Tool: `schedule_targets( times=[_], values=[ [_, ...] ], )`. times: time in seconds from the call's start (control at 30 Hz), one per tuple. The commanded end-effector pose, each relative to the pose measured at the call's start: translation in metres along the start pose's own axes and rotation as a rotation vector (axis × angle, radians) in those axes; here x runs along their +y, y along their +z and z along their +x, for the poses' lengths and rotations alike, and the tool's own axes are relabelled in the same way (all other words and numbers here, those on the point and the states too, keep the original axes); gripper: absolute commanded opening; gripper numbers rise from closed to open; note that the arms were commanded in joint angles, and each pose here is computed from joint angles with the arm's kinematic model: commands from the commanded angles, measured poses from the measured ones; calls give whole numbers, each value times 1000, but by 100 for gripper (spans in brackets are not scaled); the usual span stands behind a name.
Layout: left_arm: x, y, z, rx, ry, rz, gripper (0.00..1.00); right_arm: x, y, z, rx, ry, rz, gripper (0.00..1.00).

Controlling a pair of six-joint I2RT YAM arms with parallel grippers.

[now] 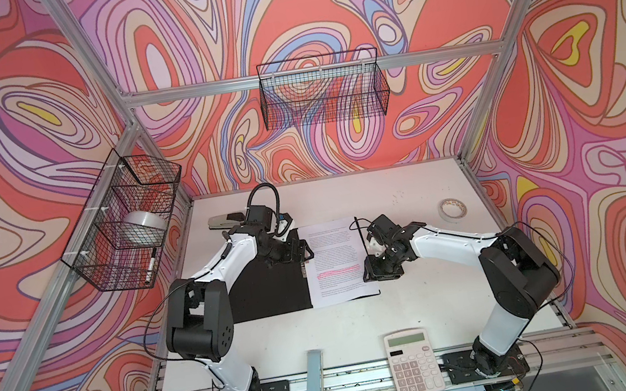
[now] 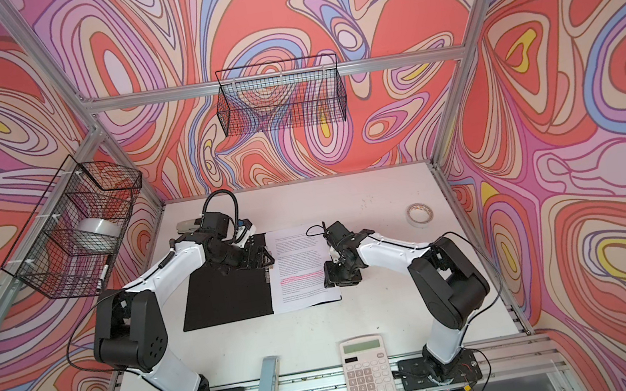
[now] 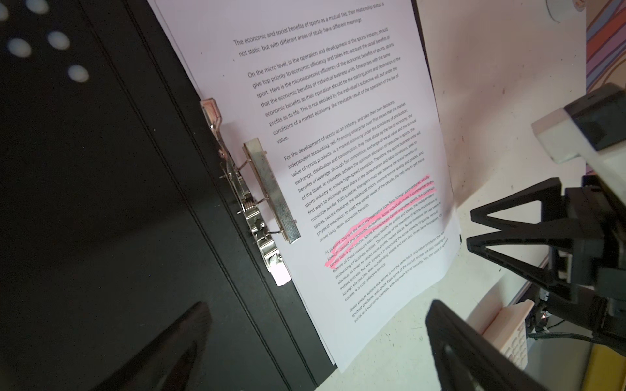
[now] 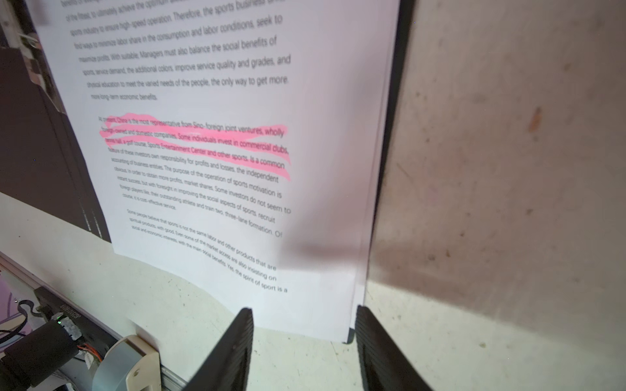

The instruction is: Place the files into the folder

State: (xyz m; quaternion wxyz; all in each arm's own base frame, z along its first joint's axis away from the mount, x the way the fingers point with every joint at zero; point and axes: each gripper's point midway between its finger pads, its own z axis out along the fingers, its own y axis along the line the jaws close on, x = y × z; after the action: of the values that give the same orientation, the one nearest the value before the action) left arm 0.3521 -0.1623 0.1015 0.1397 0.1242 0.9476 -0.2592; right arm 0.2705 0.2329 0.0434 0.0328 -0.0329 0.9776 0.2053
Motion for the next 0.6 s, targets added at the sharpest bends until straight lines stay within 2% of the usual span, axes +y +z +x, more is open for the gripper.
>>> schedule_targets(
  times=[0.0,0.57],
  values=[
    [1,4,5,13,8,15,100,-6,9,4,15,7,33,52],
    [2,7,9,27,-8,21,100,7,16,9,39,-25,21,53]
  ],
)
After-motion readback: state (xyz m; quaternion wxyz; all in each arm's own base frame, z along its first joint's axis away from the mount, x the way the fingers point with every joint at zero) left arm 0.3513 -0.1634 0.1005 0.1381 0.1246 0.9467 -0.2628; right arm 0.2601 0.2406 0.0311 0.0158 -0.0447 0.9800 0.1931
